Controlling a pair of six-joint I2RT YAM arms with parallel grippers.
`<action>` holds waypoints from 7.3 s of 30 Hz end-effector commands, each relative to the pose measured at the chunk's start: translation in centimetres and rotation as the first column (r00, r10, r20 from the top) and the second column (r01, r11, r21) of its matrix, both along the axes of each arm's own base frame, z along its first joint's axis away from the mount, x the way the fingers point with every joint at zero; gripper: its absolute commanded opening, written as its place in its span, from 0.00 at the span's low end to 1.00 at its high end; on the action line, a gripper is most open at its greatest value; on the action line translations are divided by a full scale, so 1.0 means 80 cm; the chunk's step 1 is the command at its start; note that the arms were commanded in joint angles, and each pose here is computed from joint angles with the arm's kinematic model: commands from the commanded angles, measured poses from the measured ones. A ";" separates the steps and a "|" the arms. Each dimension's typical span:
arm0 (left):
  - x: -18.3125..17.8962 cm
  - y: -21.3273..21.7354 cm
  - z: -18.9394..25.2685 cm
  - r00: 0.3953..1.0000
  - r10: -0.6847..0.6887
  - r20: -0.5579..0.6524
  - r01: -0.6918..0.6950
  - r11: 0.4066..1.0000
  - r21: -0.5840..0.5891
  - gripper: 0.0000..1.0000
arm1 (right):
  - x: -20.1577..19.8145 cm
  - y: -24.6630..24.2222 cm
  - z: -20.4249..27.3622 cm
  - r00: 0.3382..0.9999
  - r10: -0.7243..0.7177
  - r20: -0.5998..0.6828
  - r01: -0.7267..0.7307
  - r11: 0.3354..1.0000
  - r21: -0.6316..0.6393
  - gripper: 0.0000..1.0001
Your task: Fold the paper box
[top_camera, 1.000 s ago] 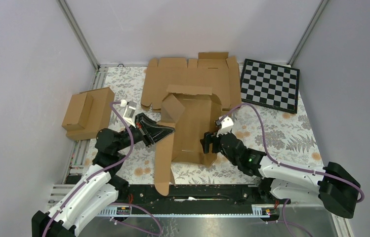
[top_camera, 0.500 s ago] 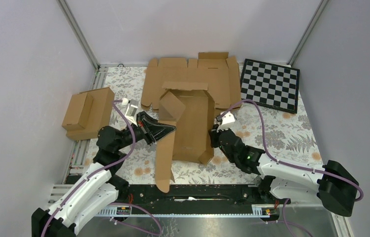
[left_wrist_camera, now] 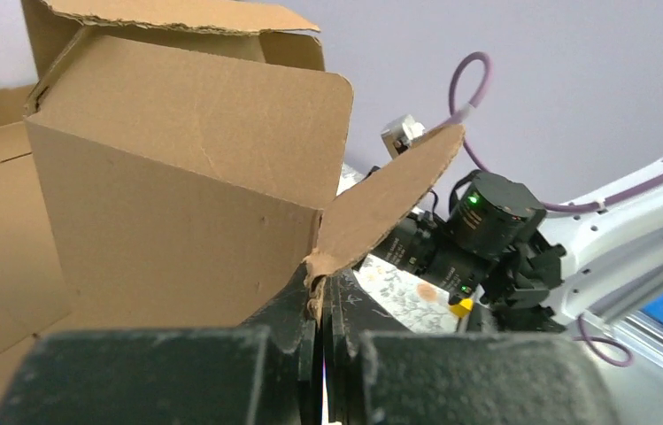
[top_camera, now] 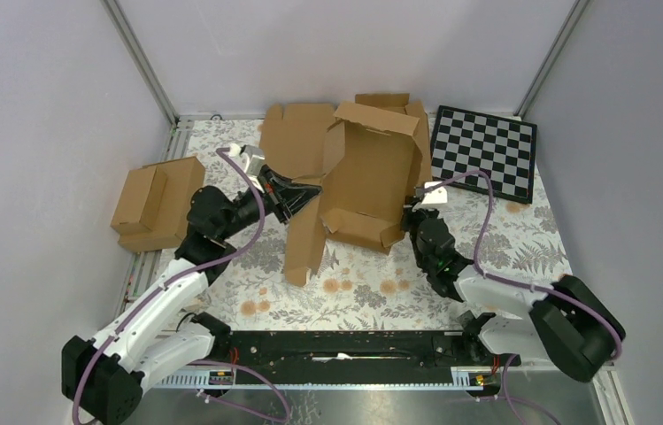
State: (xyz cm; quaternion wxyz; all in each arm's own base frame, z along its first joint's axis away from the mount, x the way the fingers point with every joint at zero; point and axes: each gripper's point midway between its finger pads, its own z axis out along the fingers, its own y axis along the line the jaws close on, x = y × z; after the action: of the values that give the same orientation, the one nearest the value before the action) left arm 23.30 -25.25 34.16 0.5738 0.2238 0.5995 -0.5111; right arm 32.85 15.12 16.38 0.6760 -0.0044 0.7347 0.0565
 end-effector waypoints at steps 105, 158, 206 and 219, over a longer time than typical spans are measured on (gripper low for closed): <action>-0.038 -0.033 -0.060 0.987 -0.079 -0.143 0.079 0.997 -0.008 0.00 | 0.024 0.049 -0.229 0.837 -0.161 -0.523 0.087 0.983 -0.165 0.84; -0.049 -0.021 -0.056 0.990 -0.062 -0.126 0.064 0.998 0.014 0.00 | -0.009 0.080 -0.110 0.915 -0.044 -0.400 -0.018 0.988 -0.151 1.00; -0.056 -0.009 -0.072 0.984 -0.032 -0.173 0.037 0.999 0.026 0.00 | 0.010 0.184 -0.159 0.884 0.314 -0.347 -0.347 0.937 -0.036 0.00; -0.052 0.008 -0.074 0.977 0.059 -0.207 -0.048 0.997 0.055 0.00 | -0.046 0.138 0.054 0.860 0.456 -0.229 -0.470 0.883 -0.006 0.84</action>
State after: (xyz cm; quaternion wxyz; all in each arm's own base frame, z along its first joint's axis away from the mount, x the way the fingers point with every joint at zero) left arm 18.85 -25.16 28.77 0.5209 0.1834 0.6523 -0.5191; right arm 30.42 28.95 18.47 0.5715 -0.1836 0.7705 0.2146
